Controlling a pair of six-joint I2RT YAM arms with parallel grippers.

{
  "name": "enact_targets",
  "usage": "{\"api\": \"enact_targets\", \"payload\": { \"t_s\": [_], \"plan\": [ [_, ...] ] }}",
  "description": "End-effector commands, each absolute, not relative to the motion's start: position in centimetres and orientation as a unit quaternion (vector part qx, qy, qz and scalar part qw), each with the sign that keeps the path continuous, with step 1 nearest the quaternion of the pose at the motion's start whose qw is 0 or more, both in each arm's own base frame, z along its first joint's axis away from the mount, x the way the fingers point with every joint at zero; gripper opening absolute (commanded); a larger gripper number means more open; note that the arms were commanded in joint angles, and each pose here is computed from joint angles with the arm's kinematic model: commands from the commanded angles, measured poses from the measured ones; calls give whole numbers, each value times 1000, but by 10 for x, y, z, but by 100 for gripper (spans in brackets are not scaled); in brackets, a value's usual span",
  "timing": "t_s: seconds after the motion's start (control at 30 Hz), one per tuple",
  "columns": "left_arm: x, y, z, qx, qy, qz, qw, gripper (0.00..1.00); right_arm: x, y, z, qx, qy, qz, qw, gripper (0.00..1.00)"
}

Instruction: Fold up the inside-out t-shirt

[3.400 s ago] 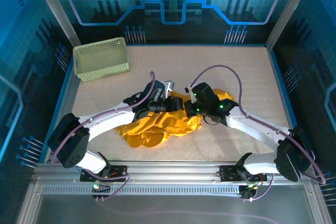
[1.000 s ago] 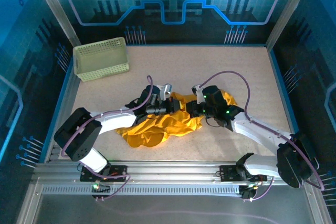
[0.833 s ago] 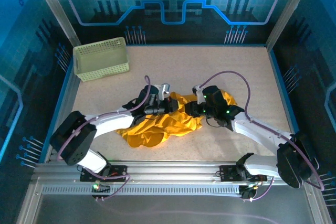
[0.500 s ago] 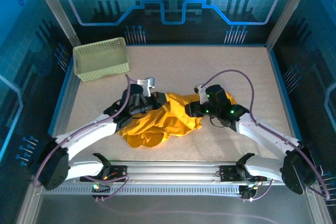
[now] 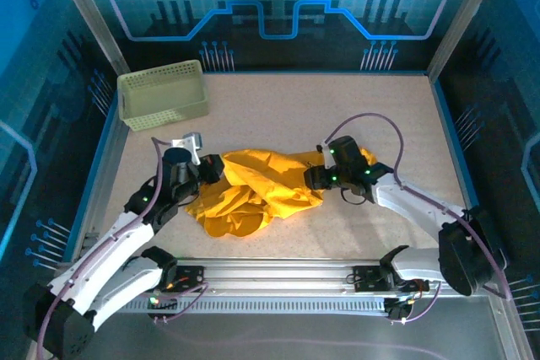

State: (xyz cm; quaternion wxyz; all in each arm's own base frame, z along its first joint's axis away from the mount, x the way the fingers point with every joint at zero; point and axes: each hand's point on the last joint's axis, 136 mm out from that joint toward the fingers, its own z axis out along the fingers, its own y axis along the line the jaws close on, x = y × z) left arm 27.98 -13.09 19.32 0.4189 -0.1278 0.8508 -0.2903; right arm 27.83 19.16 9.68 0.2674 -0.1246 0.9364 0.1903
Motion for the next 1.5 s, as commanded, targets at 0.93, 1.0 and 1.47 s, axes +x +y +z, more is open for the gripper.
{"api": "enact_targets", "payload": {
  "t_s": [0.93, 1.0, 1.47],
  "plan": [
    [299, -102, 309, -104, 790, -257, 547, 0, 266, 155, 252, -111, 900, 197, 373, 0],
    [302, -108, 304, -97, 787, -271, 545, 0, 266, 153, 239, -106, 903, 202, 363, 0],
    [309, -172, 204, -34, 859, -302, 412, 0, 274, 129, 127, -53, 946, 165, 276, 21]
  ]
}}
